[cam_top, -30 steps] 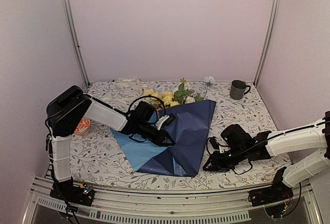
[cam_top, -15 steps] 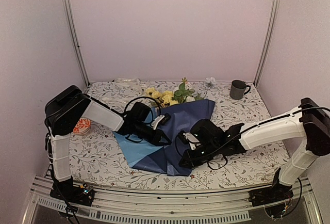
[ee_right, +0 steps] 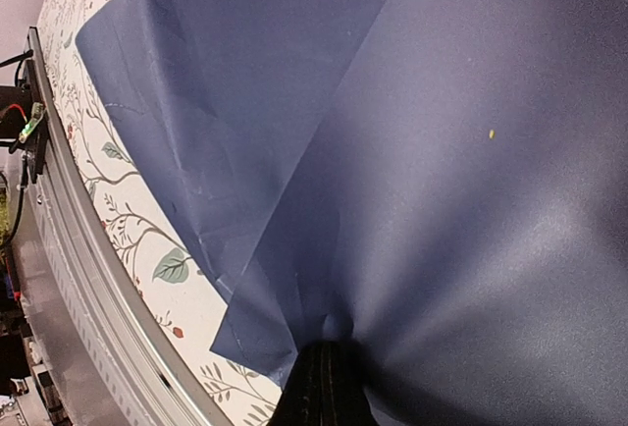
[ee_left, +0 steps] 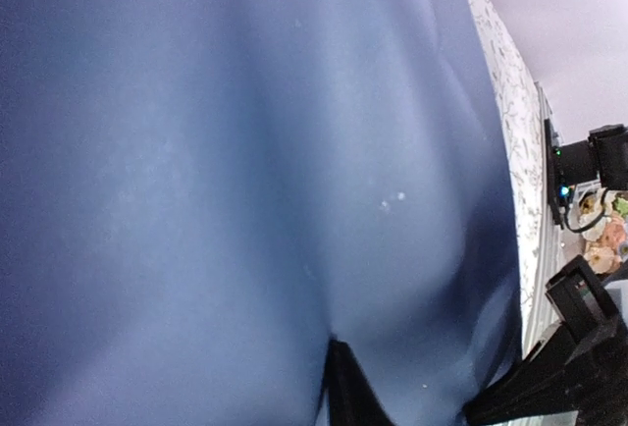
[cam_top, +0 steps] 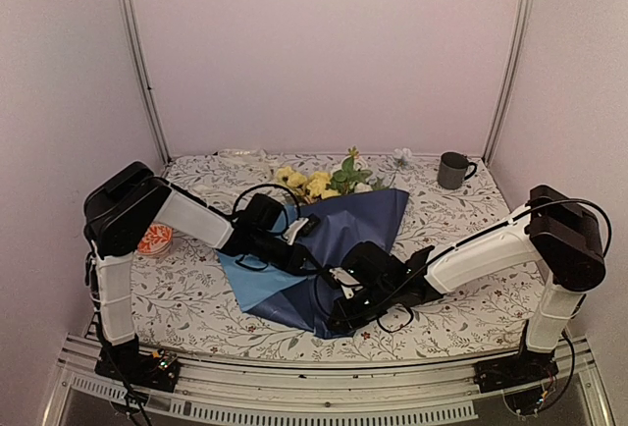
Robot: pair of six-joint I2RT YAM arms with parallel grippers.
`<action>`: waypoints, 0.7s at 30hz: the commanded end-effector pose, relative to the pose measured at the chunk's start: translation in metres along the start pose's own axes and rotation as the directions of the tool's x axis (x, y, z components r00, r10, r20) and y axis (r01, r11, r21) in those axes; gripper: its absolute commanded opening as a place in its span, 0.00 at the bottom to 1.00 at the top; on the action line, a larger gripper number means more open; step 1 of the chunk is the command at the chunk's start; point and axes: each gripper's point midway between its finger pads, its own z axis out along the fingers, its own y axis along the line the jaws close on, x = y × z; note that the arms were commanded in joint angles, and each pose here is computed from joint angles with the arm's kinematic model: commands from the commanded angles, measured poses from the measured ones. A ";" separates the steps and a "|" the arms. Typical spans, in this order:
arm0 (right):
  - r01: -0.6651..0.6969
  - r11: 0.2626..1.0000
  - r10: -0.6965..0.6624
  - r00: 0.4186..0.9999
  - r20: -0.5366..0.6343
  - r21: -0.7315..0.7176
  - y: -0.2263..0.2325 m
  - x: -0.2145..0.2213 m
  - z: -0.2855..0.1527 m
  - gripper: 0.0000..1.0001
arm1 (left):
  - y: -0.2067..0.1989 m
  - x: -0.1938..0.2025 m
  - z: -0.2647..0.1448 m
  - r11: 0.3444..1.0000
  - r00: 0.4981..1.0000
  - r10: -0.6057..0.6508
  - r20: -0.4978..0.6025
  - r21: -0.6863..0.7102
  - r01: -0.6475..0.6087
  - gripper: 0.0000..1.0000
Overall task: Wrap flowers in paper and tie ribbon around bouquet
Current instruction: Press the fold line of the 2/3-folded wrapping paper.
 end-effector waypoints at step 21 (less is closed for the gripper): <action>-0.160 0.985 0.153 0.984 -0.095 -0.070 -0.012 0.020 0.007 0.03 | -0.155 0.069 -0.076 0.866 0.859 0.493 0.137 0.017 -0.499 0.18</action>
